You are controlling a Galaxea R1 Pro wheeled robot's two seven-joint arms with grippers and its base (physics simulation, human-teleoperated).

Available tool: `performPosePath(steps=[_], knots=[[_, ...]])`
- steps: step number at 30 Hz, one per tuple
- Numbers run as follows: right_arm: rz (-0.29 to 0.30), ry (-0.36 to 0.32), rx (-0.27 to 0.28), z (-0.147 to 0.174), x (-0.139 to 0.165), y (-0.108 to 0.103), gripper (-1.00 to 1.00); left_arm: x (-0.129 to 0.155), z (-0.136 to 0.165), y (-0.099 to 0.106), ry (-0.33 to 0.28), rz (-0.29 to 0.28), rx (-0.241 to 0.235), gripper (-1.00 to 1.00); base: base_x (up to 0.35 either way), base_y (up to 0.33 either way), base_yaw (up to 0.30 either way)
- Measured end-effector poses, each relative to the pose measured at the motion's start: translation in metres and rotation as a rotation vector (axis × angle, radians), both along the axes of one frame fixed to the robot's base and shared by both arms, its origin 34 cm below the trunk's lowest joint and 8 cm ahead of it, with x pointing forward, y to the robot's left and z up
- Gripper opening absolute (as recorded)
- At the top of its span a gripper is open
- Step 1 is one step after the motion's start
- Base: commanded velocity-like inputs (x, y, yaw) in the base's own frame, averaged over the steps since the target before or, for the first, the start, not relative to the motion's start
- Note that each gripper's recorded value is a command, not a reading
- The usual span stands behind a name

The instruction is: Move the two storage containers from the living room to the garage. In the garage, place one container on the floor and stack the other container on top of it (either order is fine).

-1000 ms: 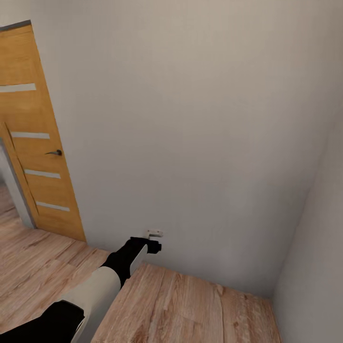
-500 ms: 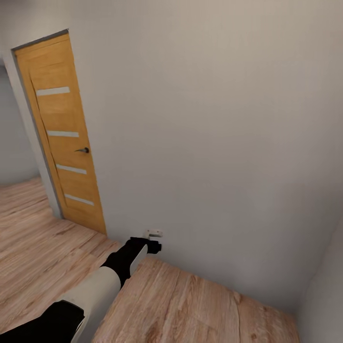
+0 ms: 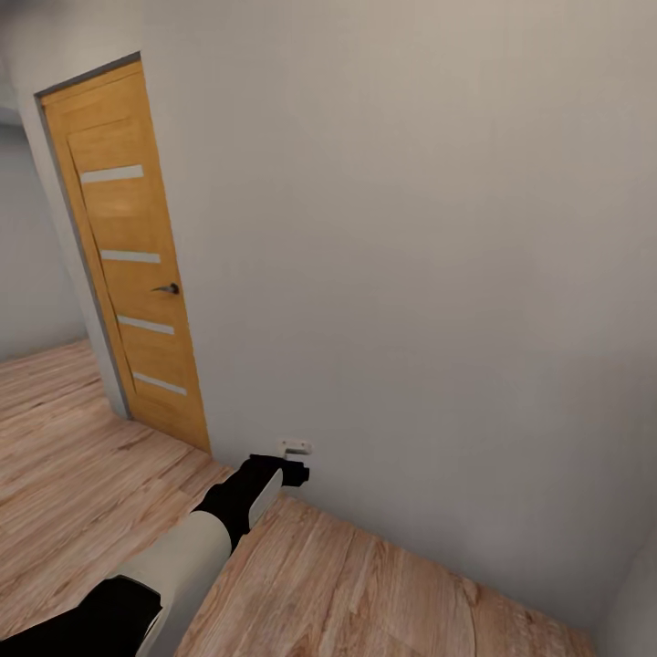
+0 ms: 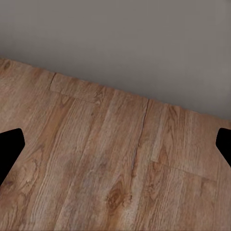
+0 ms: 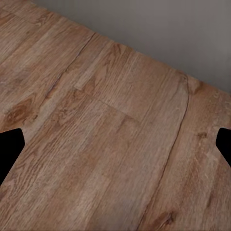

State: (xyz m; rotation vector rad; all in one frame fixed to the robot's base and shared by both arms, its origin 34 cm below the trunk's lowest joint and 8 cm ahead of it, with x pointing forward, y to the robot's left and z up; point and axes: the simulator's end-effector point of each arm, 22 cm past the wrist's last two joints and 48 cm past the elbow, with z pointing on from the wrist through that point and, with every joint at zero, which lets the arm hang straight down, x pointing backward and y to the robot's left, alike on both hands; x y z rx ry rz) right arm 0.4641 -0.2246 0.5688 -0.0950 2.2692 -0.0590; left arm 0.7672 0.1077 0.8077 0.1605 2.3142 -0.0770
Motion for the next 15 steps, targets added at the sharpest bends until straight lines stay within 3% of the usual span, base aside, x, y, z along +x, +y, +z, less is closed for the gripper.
performPosePath(steps=[7, 15], knots=[[0.0, 0.001, 0.0, -0.0002, -0.0001, -0.0001, 1.0, -0.0005, -0.0008, 0.0, 0.001, 0.0, 0.0, 1.0, 0.002, 0.0, 0.046], [0.0, 0.001, 0.0, -0.0001, 0.0, 0.0001, 1.0, -0.0006, -0.001, 0.0001, 0.002, 0.001, -0.001, 1.0, 0.0, 0.0, 0.267]])
